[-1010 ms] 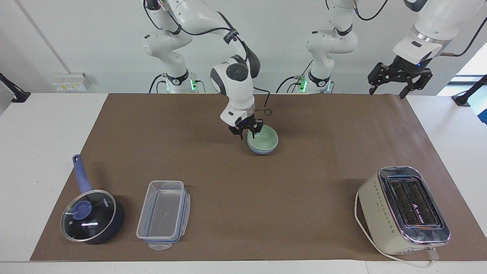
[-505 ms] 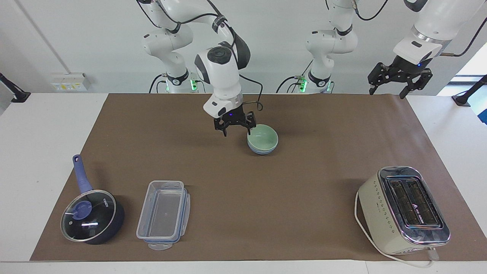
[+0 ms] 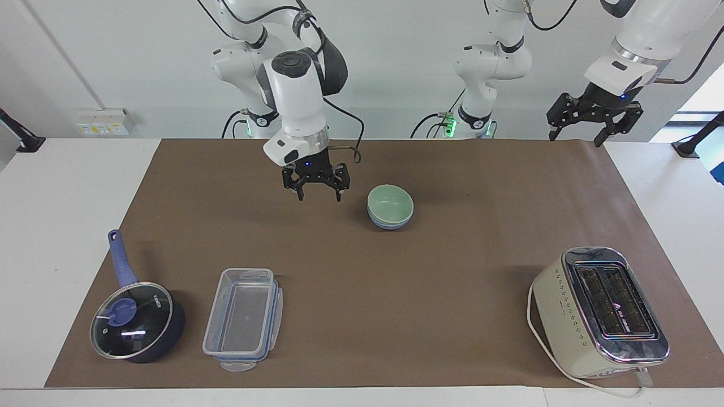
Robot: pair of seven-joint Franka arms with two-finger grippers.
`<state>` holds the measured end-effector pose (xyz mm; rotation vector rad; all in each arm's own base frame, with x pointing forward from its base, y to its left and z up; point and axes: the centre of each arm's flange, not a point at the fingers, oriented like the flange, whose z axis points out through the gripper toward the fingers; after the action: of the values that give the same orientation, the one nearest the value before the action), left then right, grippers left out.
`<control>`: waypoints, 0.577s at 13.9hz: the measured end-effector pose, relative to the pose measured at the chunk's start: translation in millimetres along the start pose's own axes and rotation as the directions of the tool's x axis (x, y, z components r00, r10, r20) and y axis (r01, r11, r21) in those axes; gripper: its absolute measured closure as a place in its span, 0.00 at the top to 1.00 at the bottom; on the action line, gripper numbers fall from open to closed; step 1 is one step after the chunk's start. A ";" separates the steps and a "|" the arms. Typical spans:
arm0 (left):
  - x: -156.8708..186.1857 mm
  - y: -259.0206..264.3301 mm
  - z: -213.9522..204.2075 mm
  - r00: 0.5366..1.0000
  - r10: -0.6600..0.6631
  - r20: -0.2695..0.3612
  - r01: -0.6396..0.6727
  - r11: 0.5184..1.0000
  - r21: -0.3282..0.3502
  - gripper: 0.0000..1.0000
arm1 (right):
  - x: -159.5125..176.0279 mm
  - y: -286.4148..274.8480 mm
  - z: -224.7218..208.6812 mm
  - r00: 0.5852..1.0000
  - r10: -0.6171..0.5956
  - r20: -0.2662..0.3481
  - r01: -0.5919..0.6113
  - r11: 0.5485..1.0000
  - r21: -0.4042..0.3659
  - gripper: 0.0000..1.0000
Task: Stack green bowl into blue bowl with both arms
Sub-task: 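Open the right gripper and withdraw it from the stacked bowls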
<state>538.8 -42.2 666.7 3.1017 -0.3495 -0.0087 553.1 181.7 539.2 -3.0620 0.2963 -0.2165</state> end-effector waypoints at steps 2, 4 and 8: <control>0.0 0.0 0.0 1.000 0.000 0.000 0.000 1.000 0.000 1.00 | 2.0 21.3 -27.2 1.000 0.021 -0.009 -0.021 1.000 -0.001 1.00; 0.0 0.0 0.0 1.000 0.000 0.000 0.000 1.000 0.000 1.00 | 1.4 40.2 -51.7 0.999 0.036 -0.022 -0.036 0.999 0.000 1.00; 0.0 0.0 0.0 1.000 0.000 0.000 0.000 1.000 0.000 1.00 | 6.4 81.0 -98.5 1.000 0.009 0.002 -0.009 1.000 -0.024 1.00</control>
<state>538.8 -42.2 666.7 3.1017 -0.3494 -0.0087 530.0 96.7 631.7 -3.0835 0.3150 -0.2104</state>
